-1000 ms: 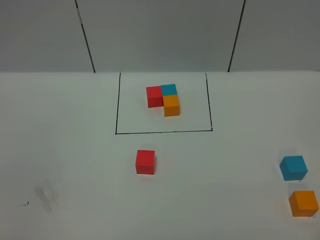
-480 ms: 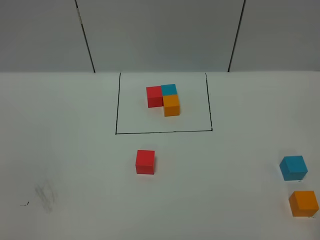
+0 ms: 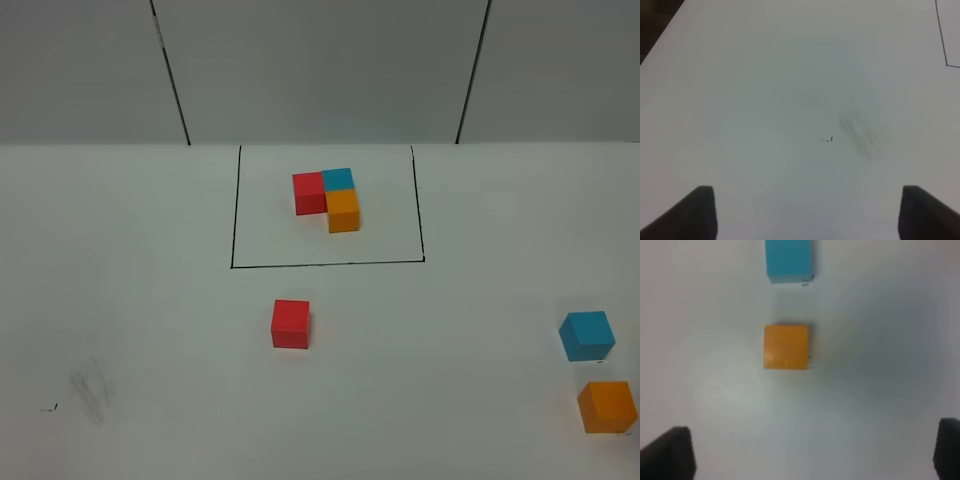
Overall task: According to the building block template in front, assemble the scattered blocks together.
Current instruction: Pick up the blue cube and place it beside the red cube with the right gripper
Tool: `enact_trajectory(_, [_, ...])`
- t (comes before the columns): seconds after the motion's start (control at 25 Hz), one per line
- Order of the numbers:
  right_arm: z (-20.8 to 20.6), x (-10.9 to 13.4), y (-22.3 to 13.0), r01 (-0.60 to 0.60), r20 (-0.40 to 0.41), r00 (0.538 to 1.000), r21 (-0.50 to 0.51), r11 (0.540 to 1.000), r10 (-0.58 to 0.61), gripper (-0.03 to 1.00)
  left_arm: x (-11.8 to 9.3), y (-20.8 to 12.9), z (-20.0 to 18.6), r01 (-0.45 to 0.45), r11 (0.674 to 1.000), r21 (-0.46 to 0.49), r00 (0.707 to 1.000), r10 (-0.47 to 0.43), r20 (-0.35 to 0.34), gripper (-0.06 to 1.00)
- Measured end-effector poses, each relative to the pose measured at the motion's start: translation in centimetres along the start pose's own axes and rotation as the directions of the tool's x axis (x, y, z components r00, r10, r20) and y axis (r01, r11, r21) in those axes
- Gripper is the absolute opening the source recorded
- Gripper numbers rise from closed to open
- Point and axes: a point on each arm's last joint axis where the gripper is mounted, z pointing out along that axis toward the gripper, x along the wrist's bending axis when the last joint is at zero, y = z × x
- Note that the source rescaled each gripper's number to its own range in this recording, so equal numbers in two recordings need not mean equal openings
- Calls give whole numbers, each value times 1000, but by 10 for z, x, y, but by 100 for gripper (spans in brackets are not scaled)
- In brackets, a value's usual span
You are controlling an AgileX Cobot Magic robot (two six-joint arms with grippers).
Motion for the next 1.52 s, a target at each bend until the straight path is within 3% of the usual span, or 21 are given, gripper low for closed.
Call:
enact_trajectory(0.6, [31, 36, 86, 110, -50, 993, 113, 987, -105, 98, 0, 0, 0, 0, 1000, 0, 1000, 0, 0, 100])
enact_trajectory(1.12, [86, 25, 109, 55, 29, 998, 259, 964, -64, 97, 0, 0, 0, -2, 1000, 1, 1000, 2, 1, 100])
enact_trajectory(1.52, [98, 16, 113, -5, 5, 1000, 253, 967, 4, 95, 0, 0, 0, -2, 1000, 1, 1000, 2, 1, 100])
